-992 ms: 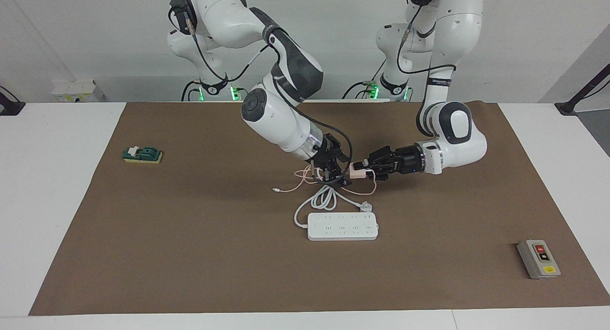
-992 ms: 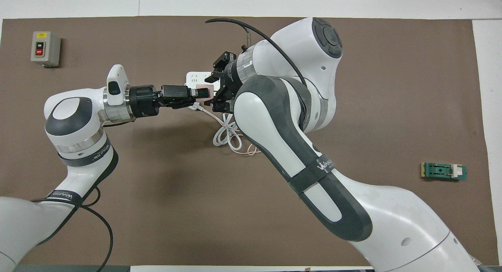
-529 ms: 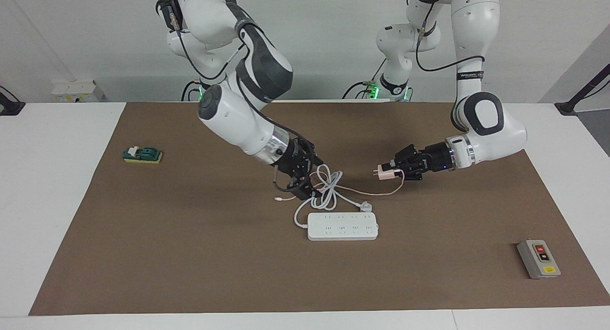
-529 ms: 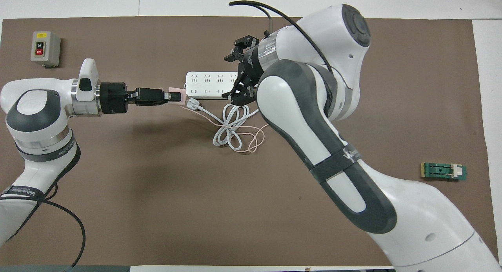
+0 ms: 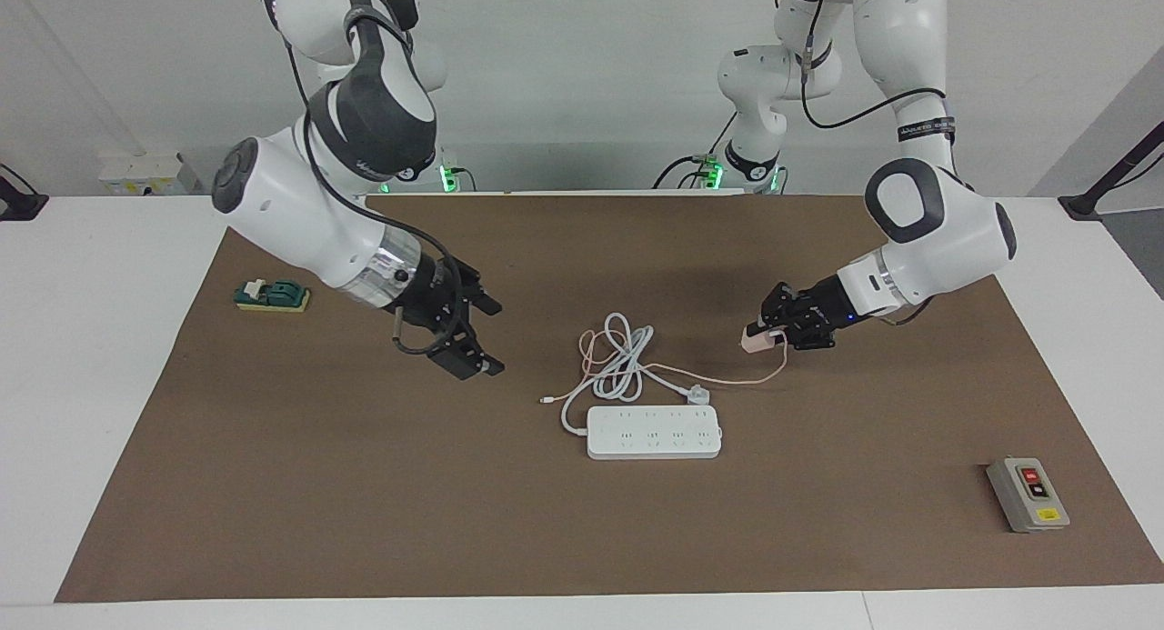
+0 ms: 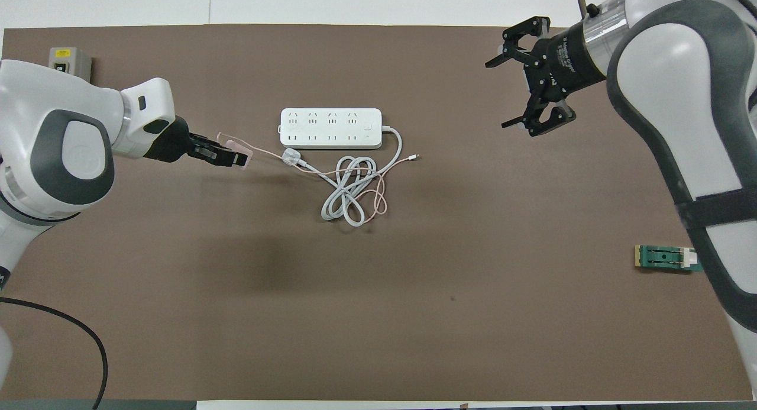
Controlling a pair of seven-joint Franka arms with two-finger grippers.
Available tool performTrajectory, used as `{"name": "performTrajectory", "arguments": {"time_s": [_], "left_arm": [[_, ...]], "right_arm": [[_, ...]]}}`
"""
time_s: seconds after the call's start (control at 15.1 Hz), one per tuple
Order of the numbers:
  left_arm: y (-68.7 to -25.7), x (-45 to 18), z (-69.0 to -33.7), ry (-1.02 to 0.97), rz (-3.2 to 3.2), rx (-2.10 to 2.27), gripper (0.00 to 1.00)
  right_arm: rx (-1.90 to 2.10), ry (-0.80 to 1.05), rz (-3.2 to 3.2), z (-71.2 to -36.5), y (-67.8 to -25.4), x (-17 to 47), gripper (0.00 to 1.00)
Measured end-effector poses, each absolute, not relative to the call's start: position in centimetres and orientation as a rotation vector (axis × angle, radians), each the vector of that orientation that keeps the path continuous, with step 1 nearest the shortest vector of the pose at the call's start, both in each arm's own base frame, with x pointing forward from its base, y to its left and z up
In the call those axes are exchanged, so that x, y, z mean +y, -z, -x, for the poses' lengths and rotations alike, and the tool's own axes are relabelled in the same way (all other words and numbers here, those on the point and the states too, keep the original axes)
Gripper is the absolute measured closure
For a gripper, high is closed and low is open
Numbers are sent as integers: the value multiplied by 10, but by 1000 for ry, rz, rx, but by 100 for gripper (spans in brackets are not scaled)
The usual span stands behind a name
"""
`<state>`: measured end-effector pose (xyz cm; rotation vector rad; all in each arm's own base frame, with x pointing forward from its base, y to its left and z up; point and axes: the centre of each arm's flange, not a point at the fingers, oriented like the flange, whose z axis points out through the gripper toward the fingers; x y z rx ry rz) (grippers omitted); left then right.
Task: Plug charger into power strip
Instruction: 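Bring the charger to the power strip socket while the right gripper withdraws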
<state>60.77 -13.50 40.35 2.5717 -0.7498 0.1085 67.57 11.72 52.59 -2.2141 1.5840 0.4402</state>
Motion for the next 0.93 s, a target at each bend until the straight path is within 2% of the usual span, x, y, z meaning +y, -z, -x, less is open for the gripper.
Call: {"name": "performTrajectory", "arguments": {"time_s": [0.33,0.93], "left_arm": [[-400,-202,-616,-320,-2725,-1192,68],[-386,-258,-612,-457,-2650,-1835,68]], "right_arm": [[1161,-219,2648,-661,-547,73,0],[502,-85,3002,-632,-588,13,0]]}}
